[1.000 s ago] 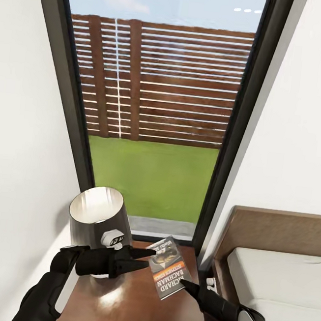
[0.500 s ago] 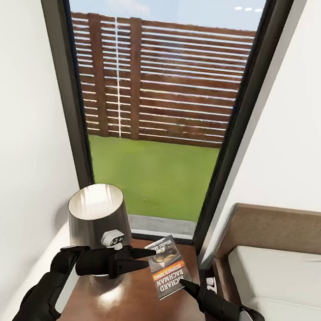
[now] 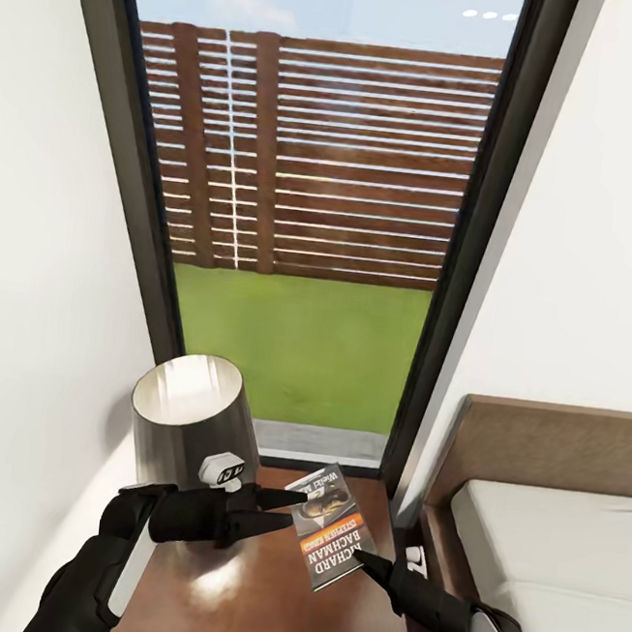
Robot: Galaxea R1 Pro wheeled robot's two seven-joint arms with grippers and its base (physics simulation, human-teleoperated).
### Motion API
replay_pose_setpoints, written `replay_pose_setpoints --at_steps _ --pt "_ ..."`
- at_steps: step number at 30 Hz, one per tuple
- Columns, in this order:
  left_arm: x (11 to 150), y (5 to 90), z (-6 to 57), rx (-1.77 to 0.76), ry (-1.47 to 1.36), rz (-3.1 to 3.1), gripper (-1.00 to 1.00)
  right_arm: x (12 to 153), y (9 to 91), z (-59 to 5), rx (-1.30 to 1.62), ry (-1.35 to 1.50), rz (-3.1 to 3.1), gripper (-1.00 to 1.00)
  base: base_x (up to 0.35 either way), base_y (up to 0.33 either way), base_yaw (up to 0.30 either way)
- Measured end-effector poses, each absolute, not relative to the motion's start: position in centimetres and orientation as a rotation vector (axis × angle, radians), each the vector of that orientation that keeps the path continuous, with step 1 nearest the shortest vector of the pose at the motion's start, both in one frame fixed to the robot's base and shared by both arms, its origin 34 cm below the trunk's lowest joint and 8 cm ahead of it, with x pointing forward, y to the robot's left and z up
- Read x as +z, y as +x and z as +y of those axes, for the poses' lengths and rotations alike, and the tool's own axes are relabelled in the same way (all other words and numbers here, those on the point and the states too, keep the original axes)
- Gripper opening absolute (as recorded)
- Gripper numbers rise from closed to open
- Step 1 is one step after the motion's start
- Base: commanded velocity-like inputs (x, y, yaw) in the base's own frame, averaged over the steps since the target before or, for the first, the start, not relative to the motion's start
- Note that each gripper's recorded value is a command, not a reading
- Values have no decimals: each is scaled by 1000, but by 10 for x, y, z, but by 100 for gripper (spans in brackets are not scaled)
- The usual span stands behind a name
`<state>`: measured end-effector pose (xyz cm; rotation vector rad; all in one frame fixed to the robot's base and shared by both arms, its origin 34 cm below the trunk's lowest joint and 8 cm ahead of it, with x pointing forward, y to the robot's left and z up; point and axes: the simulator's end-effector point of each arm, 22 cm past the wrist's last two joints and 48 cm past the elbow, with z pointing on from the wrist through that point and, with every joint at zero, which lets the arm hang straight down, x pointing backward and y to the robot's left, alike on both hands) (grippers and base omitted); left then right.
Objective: In the bedroom, move the book from the bed onto either nightstand, and place the two sandals side by side next to the bed.
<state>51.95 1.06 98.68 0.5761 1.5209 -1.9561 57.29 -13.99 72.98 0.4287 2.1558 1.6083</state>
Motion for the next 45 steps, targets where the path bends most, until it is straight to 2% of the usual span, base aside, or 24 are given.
replay_pose_setpoints --at_steps 45 --pt "908 514 12 -1954 577 1518 100 650 568 -140 1603 423 2159 -100 0 0 0"
